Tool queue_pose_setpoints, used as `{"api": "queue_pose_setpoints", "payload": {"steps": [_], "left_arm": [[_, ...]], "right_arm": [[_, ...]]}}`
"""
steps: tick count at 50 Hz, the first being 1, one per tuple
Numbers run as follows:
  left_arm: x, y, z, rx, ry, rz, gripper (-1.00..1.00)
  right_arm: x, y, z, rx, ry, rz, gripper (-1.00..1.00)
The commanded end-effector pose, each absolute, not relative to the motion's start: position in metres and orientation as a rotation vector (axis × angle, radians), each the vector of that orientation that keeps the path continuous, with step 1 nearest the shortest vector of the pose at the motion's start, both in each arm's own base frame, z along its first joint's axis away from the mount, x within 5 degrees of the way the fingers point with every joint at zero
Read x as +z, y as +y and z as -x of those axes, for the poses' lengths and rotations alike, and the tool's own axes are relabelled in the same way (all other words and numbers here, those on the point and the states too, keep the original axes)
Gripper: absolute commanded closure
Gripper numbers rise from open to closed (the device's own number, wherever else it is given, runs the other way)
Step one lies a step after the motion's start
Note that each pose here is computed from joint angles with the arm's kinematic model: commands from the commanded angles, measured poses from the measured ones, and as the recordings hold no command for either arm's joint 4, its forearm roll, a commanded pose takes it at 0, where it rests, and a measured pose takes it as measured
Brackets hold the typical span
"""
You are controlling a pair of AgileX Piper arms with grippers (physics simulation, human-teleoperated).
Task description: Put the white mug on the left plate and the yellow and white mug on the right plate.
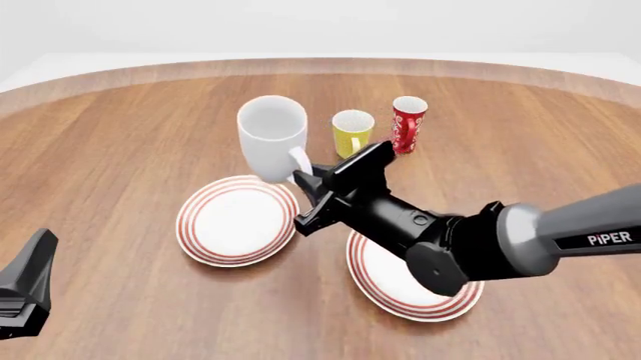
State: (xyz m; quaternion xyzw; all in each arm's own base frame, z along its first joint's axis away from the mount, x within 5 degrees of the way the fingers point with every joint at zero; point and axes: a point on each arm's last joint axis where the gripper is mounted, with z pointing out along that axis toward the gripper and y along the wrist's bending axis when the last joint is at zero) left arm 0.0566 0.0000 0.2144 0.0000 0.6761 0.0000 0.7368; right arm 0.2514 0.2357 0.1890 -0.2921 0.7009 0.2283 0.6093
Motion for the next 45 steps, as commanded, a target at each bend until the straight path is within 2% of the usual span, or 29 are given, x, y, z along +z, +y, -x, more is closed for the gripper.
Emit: {"api": "queue_pose_setpoints", "payload": {"steps": [1, 45], "left_arm": [[0.214, 0.0, -0.057, 0.0, 1.485, 0.0, -1.0], [0.214, 0.0, -0.057, 0.0, 1.485, 0.0, -1.0]], "right_arm": [[0.182, 0.253, -0.25, 0.563, 1.622, 0.696, 1.0], [0.139, 0.29, -0.251, 0.626, 1.702, 0.748, 1.0]]}}
